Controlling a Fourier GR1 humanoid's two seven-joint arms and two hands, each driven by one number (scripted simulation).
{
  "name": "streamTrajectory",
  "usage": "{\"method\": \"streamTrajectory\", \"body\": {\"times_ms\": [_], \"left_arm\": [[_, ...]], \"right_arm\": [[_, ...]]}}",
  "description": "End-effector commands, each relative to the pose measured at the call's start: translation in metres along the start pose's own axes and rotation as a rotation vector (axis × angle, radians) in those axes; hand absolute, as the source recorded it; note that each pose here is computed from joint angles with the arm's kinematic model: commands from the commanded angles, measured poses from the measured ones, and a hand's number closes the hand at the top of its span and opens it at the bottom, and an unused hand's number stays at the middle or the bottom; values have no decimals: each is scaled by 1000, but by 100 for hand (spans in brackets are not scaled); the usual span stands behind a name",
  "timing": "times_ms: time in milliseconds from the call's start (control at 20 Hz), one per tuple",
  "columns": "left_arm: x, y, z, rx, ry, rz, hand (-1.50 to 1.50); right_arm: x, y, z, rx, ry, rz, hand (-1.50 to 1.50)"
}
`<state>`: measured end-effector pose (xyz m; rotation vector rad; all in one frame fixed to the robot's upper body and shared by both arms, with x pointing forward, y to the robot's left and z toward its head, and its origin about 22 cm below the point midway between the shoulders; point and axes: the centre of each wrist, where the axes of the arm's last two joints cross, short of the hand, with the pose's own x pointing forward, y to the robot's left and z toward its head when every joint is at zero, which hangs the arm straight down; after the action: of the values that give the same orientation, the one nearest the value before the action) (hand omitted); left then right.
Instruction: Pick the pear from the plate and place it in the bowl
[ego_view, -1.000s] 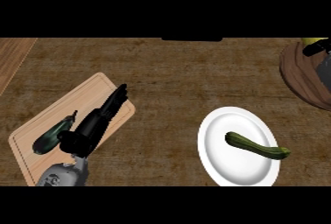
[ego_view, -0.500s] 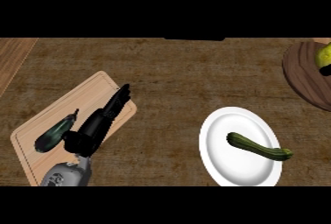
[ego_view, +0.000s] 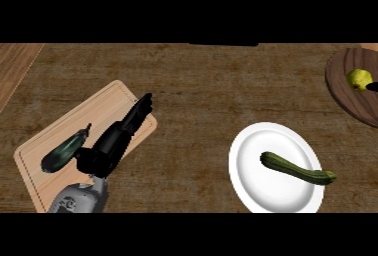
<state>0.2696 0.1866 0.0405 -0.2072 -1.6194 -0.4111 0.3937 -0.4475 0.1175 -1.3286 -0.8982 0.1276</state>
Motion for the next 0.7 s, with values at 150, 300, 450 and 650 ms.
{"method": "streamTrajectory", "body": {"times_ms": [150, 300, 450, 650], "left_arm": [[4, 4, -6, 0, 5, -26, 0], [-4, 13, 10, -12, 21, -4, 0], [-4, 9, 10, 7, 10, 11, 0], [-4, 3, 7, 30, 47, 6, 0]], "right_arm": [[-14, -18, -8, -201, 18, -225, -150], [-32, -29, -14, -300, 89, -326, -150], [-43, -36, -17, -299, 148, -414, -150], [-97, -39, -16, -340, 172, -448, -150]]}}
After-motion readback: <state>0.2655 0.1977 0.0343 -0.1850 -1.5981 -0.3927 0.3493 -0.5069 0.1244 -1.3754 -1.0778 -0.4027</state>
